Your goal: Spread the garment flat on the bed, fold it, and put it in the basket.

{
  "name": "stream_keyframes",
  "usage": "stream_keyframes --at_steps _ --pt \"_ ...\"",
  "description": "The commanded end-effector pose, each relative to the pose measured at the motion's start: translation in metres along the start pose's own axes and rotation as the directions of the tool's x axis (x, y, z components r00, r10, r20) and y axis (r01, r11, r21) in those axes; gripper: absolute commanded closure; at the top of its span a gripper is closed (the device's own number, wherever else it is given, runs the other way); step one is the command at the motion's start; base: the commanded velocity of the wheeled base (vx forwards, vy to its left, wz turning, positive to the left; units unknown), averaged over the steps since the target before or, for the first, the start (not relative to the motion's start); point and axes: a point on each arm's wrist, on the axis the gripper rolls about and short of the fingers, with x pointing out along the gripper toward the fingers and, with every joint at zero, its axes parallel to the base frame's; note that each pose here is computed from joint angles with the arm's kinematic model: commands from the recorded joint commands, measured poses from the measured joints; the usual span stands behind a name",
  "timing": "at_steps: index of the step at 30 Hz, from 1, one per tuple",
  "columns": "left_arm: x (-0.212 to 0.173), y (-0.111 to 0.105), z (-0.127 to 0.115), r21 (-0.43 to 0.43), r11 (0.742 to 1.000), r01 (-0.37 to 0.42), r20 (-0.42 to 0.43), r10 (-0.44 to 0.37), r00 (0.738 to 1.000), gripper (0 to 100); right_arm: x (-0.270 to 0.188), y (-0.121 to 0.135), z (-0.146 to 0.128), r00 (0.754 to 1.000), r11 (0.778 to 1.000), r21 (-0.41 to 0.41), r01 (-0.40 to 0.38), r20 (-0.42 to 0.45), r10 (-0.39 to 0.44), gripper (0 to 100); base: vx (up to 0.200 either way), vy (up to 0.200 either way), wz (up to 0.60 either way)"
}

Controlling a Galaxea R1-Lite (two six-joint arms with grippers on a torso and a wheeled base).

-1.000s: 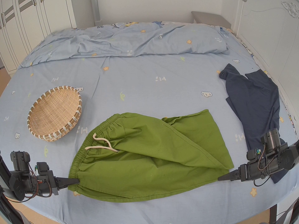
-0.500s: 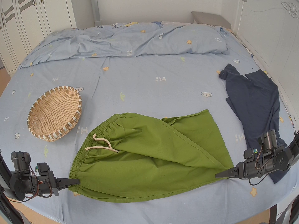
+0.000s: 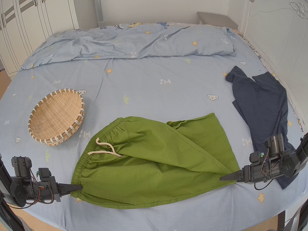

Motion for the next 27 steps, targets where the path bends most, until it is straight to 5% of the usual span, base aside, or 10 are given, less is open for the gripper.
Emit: stream_keyframes --at_steps 1,5,6,21,27 --pt "0.0 0.0 0.0 0.0 1.0 0.0 0.0 0.0 1.0 100 0.002 -0.003 -0.002 1.0 1.0 0.012 0.005 -0.01 -0.005 0 0.0 0.0 0.0" --pt "0.0 0.0 0.0 0.0 1.0 0.0 0.0 0.0 1.0 100 0.002 -0.003 -0.002 1.0 1.0 0.012 0.005 -0.01 -0.005 0 0.0 0.0 0.0" --pt "0.0 0.0 0.0 0.0 1.0 -0.001 0.001 0.001 1.0 100 0.002 -0.003 -0.002 1.0 1.0 0.012 0.005 -0.01 -0.005 100 0.0 0.0 0.0" --pt "0.001 0.003 -0.001 -0.019 1.0 -0.007 -0.006 0.007 1.0 100 0.003 -0.005 -0.006 1.0 1.0 0.022 0.013 -0.022 -0.012 100 0.0 0.0 0.0" --pt "0.0 0.004 -0.005 -0.032 0.998 -0.053 0.006 0.054 0.999 100 -0.019 0.013 -0.021 1.0 1.0 0.002 0.017 0.003 -0.017 100 0.0 0.0 0.0"
